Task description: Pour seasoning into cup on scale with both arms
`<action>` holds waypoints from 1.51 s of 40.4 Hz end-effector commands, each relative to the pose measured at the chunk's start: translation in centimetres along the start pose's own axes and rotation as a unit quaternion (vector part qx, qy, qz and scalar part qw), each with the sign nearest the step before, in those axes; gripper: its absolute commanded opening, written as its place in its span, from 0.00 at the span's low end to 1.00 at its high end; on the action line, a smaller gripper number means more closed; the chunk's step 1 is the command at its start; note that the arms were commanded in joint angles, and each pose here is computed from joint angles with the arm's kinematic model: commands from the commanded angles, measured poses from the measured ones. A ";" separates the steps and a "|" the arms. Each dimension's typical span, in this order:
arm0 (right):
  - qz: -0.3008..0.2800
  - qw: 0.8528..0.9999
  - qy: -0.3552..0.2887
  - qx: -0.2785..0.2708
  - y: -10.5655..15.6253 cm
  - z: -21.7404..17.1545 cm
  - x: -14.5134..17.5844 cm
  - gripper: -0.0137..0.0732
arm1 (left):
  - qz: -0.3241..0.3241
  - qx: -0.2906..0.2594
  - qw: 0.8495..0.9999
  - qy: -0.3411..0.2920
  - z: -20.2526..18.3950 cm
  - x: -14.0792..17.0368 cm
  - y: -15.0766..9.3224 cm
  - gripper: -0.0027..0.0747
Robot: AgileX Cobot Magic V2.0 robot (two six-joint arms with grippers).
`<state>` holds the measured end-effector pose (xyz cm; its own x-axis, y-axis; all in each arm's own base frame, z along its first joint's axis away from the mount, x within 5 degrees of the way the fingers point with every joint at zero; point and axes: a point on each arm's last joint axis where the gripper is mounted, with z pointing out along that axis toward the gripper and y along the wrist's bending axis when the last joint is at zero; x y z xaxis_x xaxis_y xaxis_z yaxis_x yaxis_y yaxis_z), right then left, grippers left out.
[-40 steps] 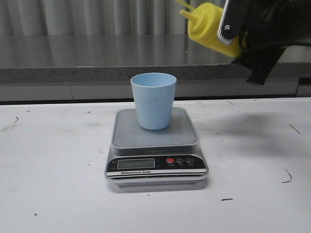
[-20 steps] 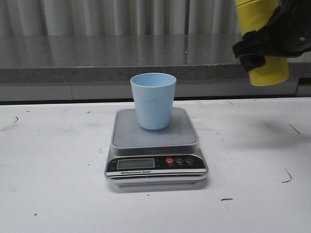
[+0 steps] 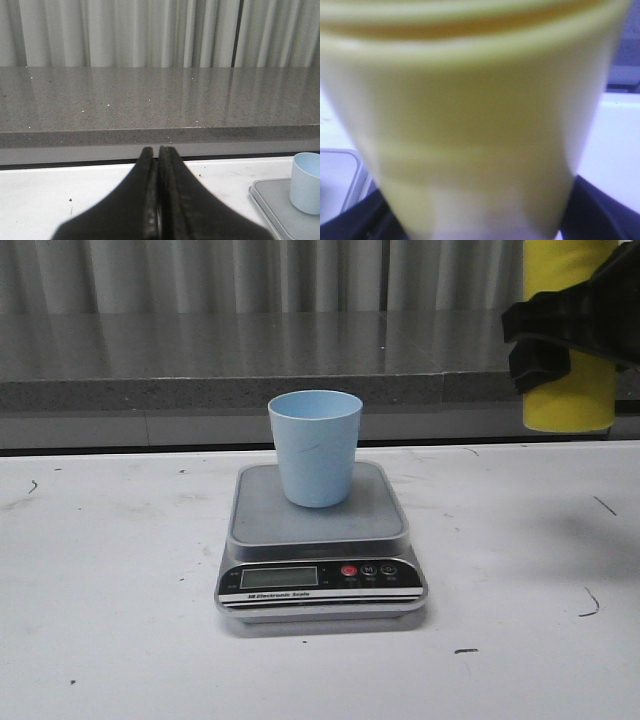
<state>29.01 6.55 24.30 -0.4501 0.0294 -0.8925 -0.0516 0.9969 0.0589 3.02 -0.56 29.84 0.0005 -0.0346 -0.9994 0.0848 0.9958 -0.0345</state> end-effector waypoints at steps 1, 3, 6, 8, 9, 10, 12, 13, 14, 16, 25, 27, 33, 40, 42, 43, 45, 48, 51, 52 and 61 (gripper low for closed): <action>-0.014 0.996 -0.088 0.015 0.2 -2.2 -2.2 0.31 | -0.007 -0.002 0.999 -0.046 -0.1 -1.4 0.0 0.01; -0.008 0.995 -0.101 0.006 0.7 -2.8 -2.2 0.31 | -0.007 -0.002 0.999 -0.046 -0.1 -1.4 0.0 0.01; -0.005 0.993 -0.117 -0.010 1.4 -3.6 -2.1 0.31 | -0.007 -0.002 0.999 -0.046 -0.1 -1.4 0.0 0.01; -0.004 0.991 -0.131 -0.019 1.9 -4.1 -2.0 0.31 | -0.007 -0.002 0.999 -0.046 -0.1 -1.4 0.0 0.01; -0.009 0.990 -0.136 -0.024 2.1 -4.3 -1.8 0.31 | -0.007 -0.002 0.999 -0.046 -0.1 -1.4 0.0 0.01; -0.011 0.989 -0.145 -0.030 2.4 -4.5 -1.7 0.31 | -0.007 -0.002 0.999 -0.046 -0.1 -1.4 0.0 0.01; -0.016 0.987 -0.158 -0.037 2.7 -4.8 -1.3 0.31 | -0.007 -0.002 0.999 -0.046 -0.1 -1.4 0.0 0.01; -0.013 0.986 -0.163 -0.042 2.9 -4.8 -1.1 0.31 | -0.007 -0.002 0.999 -0.046 -0.1 -1.4 0.0 0.01; -0.015 0.985 -0.168 -0.044 2.9 -4.9 -0.9 0.31 | -0.007 -0.002 0.999 -0.046 -0.1 -1.4 0.0 0.01; -0.002 0.983 -0.178 -0.048 2.9 -5.0 -0.4 0.31 | -0.007 -0.002 0.999 -0.046 -0.1 -1.4 0.0 0.01; 0.057 0.969 -0.238 -0.015 1.5 -5.3 1.2 0.31 | -0.007 -0.002 0.999 -0.046 -0.1 -1.4 0.0 0.01; 0.055 0.968 -0.244 -0.009 1.4 -5.1 1.3 0.31 | -0.007 -0.002 0.999 -0.046 -0.1 -1.4 0.0 0.01; 0.038 0.973 -0.229 0.003 1.6 -3.4 2.3 0.31 | -0.007 -0.002 0.999 -0.046 -0.1 -1.4 0.0 0.01; 0.011 0.977 -0.212 0.029 1.7 -0.8 4.5 0.31 | -0.007 -0.002 0.999 -0.046 -0.1 -1.4 0.0 0.01; 0.004 0.977 -0.211 0.036 1.7 -0.3 5.0 0.31 | -0.007 -0.002 0.999 -0.046 -0.1 -1.4 0.0 0.01; 0.000 0.977 -0.211 0.040 1.7 0.1 5.3 0.31 | -0.007 -0.002 0.999 -0.046 -0.1 -1.4 0.0 0.01; -0.007 0.977 -0.210 0.046 1.7 0.6 5.8 0.31 | -0.007 -0.002 0.999 -0.046 -0.1 -1.4 0.0 0.01; -0.016 0.977 -0.206 0.052 1.7 1.3 6.6 0.31 | -0.007 -0.002 0.999 -0.046 -0.1 -1.4 0.0 0.01; -0.023 0.978 -0.201 0.056 1.7 1.8 7.2 0.31 | -0.007 -0.002 0.999 -0.046 -0.1 -1.4 0.0 0.01; -0.025 0.978 -0.199 0.057 1.7 1.9 7.4 0.31 | -0.007 -0.002 0.999 -0.046 -0.1 -1.4 0.0 0.01; -0.004 0.979 -0.200 0.045 1.9 2.4 7.9 0.31 | -0.007 -0.002 0.999 -0.046 -0.1 -1.4 0.0 0.01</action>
<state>26.82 8.51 13.43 -0.2637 -0.0059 -0.9646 0.0425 0.9989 -0.0178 3.02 -0.56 29.84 0.0005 -0.0346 -0.9994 0.0848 0.9958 -0.0345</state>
